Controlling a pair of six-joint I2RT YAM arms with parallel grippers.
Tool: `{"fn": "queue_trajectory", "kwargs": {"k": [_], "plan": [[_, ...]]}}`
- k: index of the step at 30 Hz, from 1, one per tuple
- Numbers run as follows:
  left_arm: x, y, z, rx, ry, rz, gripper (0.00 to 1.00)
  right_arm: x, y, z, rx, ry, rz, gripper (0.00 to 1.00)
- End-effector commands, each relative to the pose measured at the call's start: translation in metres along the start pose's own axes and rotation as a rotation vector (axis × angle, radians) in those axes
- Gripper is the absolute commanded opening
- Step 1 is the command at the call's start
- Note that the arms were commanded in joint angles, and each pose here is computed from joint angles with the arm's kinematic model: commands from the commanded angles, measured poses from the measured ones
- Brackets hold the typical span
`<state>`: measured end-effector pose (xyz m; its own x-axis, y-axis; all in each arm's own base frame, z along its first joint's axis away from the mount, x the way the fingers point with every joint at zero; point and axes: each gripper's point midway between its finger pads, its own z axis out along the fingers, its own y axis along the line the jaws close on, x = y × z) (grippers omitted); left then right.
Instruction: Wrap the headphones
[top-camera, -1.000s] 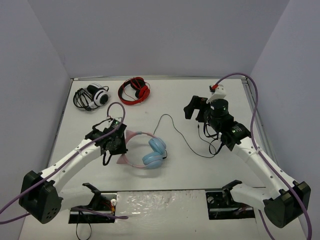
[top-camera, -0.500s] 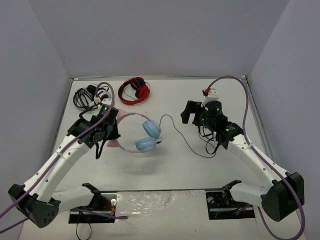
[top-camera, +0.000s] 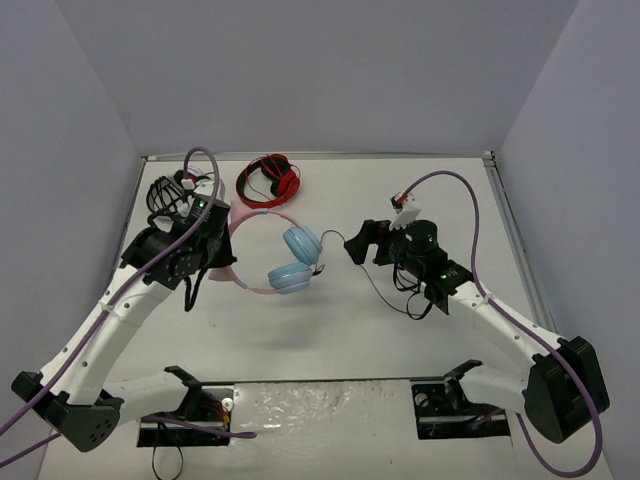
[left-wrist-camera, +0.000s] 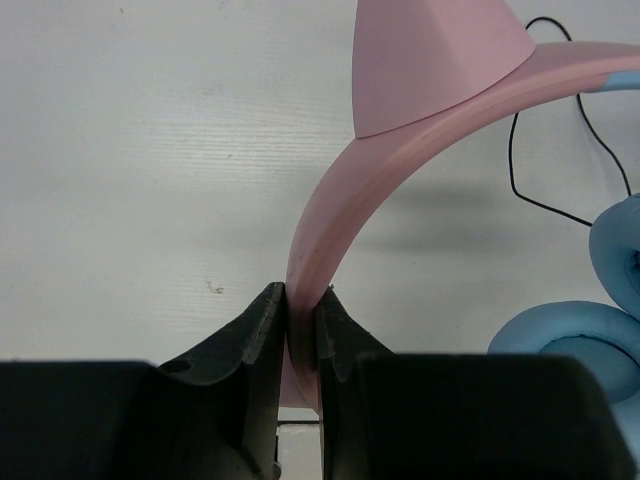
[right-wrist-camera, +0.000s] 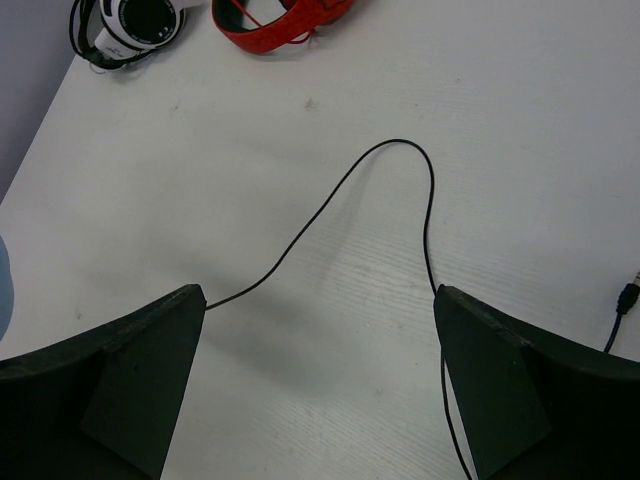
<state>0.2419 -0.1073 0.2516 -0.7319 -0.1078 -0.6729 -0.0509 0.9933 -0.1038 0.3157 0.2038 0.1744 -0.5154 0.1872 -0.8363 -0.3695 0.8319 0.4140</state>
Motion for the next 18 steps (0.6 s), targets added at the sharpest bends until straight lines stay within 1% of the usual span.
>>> {"fn": "queue_trajectory", "kwargs": {"k": [1, 12, 18], "plan": [[-0.046, -0.016, -0.023, 0.073, -0.145, -0.05, 0.0, -0.036, 0.039, -0.007, -0.167, -0.163, -0.041, 0.95], [-0.08, -0.033, -0.029, 0.105, -0.2, -0.048, 0.0, -0.025, 0.066, -0.022, -0.249, -0.238, -0.123, 0.93], [-0.094, -0.039, -0.032, 0.118, -0.22, -0.048, 0.0, -0.019, 0.062, -0.022, -0.231, -0.247, -0.125, 0.91]]}}
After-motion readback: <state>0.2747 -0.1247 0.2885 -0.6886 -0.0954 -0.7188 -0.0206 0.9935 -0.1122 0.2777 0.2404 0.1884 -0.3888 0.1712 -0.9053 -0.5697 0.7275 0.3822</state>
